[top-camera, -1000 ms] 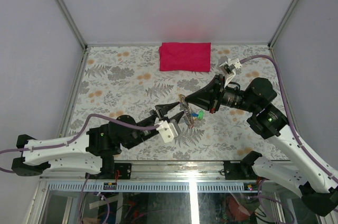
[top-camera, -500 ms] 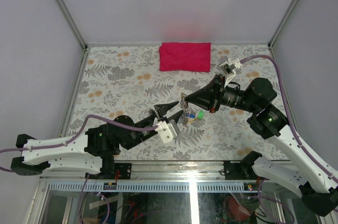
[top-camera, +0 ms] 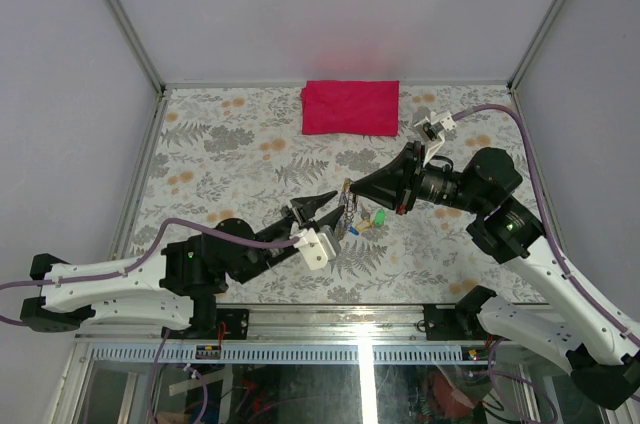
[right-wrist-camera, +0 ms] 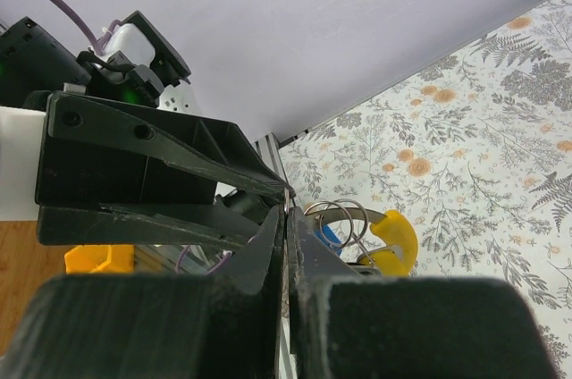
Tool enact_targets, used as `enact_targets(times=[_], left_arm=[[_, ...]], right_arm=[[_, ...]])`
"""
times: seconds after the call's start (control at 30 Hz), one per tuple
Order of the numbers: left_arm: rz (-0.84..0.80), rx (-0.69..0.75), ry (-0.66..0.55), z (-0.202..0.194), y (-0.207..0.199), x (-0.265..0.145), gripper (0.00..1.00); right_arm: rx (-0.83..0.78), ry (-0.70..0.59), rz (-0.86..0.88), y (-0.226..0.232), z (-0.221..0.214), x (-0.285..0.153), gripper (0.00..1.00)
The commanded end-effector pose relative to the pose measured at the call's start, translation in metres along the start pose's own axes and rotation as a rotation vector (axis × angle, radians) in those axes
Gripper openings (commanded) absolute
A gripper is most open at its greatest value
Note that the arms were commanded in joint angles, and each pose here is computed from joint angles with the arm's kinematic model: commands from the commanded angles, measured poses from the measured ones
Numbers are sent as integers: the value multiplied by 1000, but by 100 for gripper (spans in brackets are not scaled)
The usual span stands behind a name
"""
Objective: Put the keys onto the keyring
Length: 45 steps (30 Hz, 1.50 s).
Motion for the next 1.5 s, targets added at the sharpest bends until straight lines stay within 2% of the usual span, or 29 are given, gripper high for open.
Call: enact_targets(times=[0.0, 0.2, 0.4, 0.5, 0.63, 0.73, 1.13, 1.47], left_arm=[[66, -64, -75, 22, 20, -5, 32], [81, -216, -103, 26, 25, -17, 32], [78, -400, -118, 21, 13, -21, 33], [125, -535, -157, 21, 10, -18, 40], [172, -695, -198, 14, -2, -11, 43], [184, -761, -219, 12, -9, -6, 46], [213, -765, -227, 10, -15, 7, 51], [251, -739, -163, -2, -22, 18, 38]], right_arm=[[-61, -100, 33, 14, 20, -4, 0], [-78, -136, 8, 12, 23, -7, 0], [-87, -159, 0, 10, 25, -8, 0], [-89, -169, -5, 10, 25, -8, 0], [-85, -177, -10, 9, 26, -8, 0], [-85, -180, -9, 9, 26, -8, 0], [-78, -173, -6, 8, 23, -8, 0], [-65, -178, 15, 10, 23, -7, 0]])
Point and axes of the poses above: each gripper's point midway between its finger pads, its own x axis out along the fingers, its own y axis along the line the jaws close on, z = x × y, the point moved 5 cm from there along -x, back along the fingers, and after that the axes turned 7 degrees about x, right-handed, at the moved point
